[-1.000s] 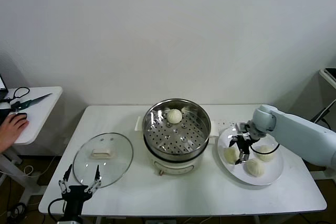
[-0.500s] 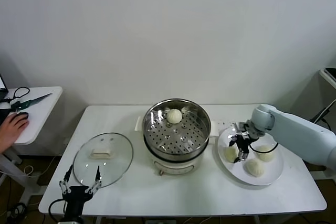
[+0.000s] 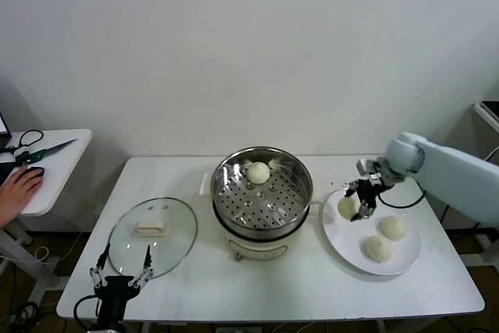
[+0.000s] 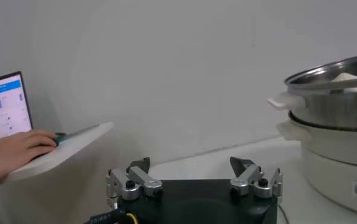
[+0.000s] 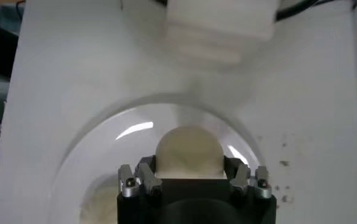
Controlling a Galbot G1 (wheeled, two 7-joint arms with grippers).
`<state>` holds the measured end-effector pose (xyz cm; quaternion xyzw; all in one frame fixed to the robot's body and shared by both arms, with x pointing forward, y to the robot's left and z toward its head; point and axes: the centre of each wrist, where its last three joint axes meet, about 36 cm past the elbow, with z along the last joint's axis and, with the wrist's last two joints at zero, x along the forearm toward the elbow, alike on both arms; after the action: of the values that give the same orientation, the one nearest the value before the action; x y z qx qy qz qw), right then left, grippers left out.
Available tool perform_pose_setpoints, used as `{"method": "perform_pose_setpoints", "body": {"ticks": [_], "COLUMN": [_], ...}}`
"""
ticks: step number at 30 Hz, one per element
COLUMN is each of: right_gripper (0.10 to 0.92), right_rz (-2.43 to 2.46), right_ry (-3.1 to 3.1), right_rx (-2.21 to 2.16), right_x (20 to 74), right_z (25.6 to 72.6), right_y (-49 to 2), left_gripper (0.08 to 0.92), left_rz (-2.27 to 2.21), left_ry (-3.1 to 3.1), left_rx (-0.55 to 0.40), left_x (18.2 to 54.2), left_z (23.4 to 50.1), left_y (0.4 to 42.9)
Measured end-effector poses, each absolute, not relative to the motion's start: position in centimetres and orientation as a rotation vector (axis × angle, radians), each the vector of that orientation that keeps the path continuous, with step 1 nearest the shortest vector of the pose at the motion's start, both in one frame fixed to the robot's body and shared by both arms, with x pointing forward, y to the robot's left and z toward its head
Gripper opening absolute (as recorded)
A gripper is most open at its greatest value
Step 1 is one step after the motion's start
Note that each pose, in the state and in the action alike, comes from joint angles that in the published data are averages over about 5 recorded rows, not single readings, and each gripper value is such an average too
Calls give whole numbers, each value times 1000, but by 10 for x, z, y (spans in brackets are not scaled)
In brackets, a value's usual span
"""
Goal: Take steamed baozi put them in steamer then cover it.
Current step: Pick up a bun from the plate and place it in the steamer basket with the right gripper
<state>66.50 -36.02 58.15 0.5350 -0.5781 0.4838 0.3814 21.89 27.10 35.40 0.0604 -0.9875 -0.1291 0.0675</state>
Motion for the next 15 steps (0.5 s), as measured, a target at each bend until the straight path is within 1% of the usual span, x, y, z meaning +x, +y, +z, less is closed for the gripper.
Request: {"method": "perform_pose_setpoints", "body": {"ticks": [4,7,11,15], "right_gripper": [712,710,710,711], "right_rz": [1263,1277,1288,1299], "right_ry": [-1503,-1521,-1539,-1545], "right_rx": [1384,1402,1430,1461], "right_x": [674,678,684,689], "right_z": [630,658,682,693], "right_y": [-338,-316,-281,-239], "left_gripper": [823,823,823,823], "left_rz": [-382,-373,-365,-364], "left_ry": [-2974,-2978,-2984,-2985], "left_rx": [167,151,137,132], "left_x": [217,216,216,214], "left_z": [354,355,357,358], "left_y": [269,267,265,264]}}
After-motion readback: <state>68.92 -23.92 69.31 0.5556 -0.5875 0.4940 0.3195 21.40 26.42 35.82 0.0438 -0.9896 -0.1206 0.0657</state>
